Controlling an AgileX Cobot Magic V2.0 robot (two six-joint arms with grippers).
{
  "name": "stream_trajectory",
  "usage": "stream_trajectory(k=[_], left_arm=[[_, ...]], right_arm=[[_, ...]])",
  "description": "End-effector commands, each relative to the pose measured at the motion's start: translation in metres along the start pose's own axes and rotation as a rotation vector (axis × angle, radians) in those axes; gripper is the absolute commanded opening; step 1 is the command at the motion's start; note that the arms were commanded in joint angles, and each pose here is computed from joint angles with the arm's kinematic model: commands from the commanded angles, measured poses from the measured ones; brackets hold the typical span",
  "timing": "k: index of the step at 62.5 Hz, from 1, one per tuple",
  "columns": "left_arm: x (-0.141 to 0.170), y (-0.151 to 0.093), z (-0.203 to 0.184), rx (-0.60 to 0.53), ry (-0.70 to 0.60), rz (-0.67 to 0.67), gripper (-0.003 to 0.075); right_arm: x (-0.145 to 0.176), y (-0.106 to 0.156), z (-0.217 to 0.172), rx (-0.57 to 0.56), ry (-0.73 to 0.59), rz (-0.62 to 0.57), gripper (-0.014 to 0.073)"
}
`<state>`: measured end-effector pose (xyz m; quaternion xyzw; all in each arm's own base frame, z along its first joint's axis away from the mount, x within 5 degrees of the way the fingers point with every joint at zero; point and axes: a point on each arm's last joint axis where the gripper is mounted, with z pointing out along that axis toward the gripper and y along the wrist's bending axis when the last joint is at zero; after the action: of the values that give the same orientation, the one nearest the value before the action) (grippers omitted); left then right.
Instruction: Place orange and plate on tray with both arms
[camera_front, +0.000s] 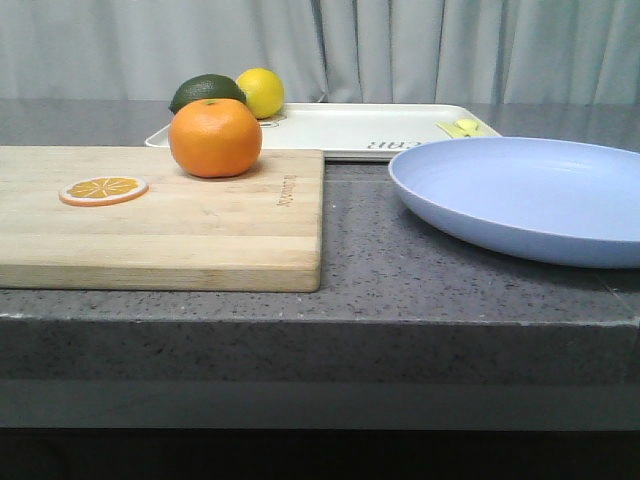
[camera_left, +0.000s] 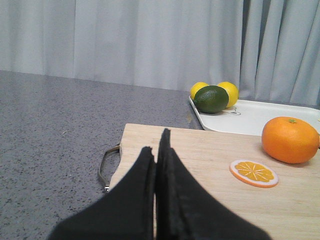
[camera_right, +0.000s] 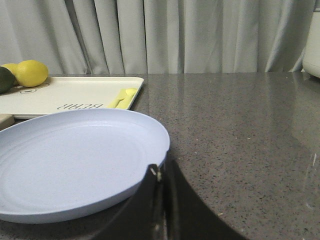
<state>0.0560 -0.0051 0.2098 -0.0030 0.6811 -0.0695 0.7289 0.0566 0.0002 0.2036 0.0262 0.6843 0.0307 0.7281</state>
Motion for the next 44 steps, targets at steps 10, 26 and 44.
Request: stream_trajectory(k=[10, 26, 44], left_arm=[[0.0014, 0.0008, -0.0009, -0.001, -0.064, -0.01, -0.002], [0.0014, 0.0008, -0.0009, -0.001, -0.064, -0.01, -0.002], [-0.0072, 0.0003, -0.0018, 0.003, -0.136, -0.013, -0.002]], right_arm=[[-0.0165, 0.0012, -0.0028, -0.004, -0.118, -0.02, -0.0067], [-0.0167, 0.0012, -0.0028, -0.004, -0.119, -0.02, -0.0067], [-0.0167, 0.0012, -0.0028, -0.004, -0.119, -0.02, -0.0067]])
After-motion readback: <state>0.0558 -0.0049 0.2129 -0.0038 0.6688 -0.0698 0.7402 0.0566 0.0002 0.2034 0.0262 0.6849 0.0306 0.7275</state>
